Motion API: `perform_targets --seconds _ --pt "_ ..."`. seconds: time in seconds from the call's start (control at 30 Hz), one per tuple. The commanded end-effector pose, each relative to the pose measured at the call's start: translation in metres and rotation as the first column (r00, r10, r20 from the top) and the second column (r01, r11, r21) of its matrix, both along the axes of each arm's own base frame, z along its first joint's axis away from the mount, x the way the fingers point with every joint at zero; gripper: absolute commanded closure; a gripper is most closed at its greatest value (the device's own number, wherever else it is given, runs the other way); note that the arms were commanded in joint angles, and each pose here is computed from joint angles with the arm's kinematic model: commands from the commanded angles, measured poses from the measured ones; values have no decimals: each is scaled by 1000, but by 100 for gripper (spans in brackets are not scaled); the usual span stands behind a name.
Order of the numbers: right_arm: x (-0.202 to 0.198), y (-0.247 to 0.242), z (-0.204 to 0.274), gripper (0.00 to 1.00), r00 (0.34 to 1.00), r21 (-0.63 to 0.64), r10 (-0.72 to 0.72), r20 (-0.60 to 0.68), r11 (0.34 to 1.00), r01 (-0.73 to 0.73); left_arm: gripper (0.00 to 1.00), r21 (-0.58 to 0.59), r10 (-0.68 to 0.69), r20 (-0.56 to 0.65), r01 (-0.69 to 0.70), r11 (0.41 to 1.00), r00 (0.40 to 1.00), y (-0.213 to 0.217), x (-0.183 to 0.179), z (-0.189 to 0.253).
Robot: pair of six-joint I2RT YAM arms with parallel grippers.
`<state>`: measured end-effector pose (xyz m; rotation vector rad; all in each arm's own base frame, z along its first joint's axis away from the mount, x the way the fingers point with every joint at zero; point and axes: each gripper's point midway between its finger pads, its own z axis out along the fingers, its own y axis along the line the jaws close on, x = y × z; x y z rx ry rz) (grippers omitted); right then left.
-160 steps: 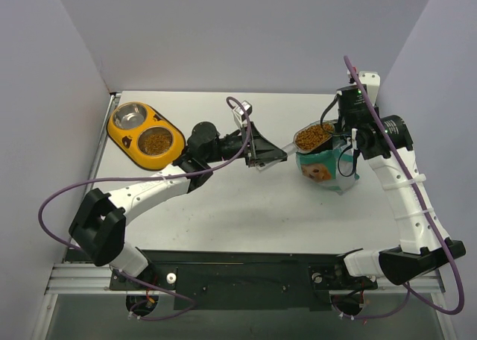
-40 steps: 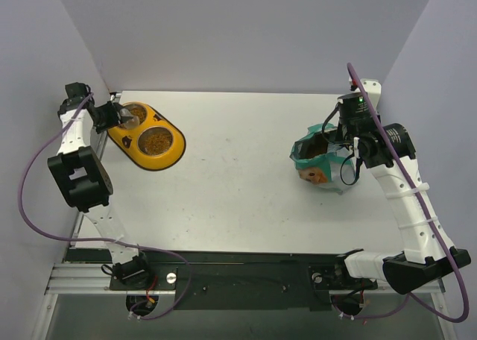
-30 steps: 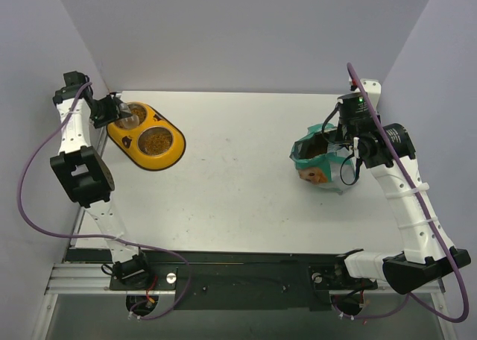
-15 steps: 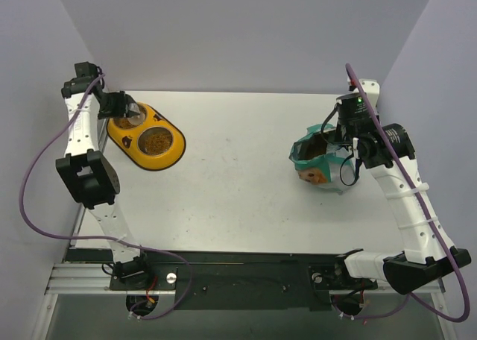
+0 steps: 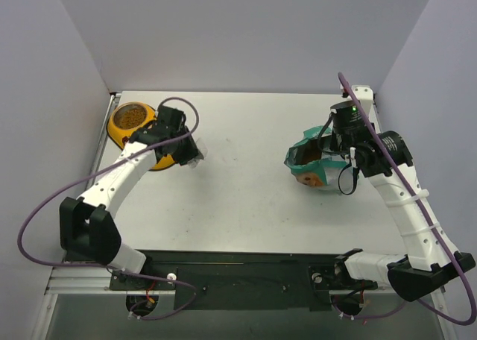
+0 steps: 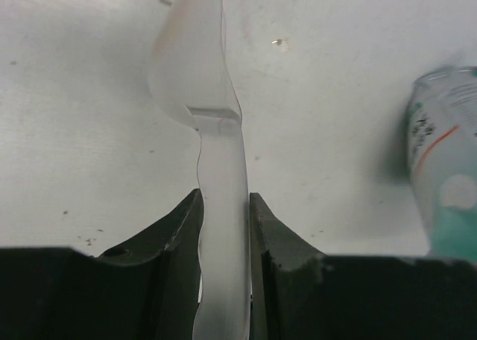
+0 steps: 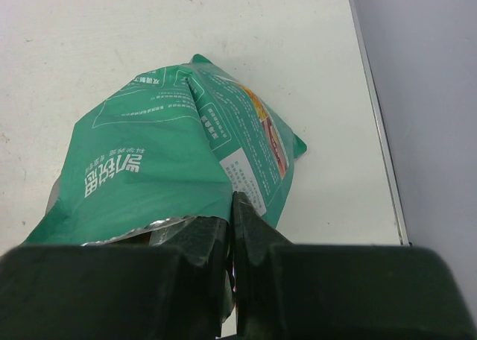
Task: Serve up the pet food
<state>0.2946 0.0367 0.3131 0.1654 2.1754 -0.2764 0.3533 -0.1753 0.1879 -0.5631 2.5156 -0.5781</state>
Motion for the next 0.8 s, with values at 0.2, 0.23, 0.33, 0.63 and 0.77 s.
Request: perform_targets --seconds 0.2,0.23,0.33,0.63,0.77 --pt "-9 -12 3 100 1000 -70 -25 -11 997 24 100 141 -14 13 12 990 1000 43 -86 -77" --pt "-8 -12 3 100 1000 -71 -26 -10 997 25 100 158 -8 -8 9 987 1000 49 -93 -86" --pt "-8 -13 6 100 1000 -77 -28 -8 997 27 99 193 42 -81 -26 981 996 65 -113 -103" --pt "-7 -14 10 100 1000 -78 -29 -3 997 28 67 228 134 -244 -77 971 961 88 -145 -143" --pt "-6 -14 10 100 1000 -85 -30 -6 996 30 49 248 129 -266 -61 967 955 92 -151 -149"
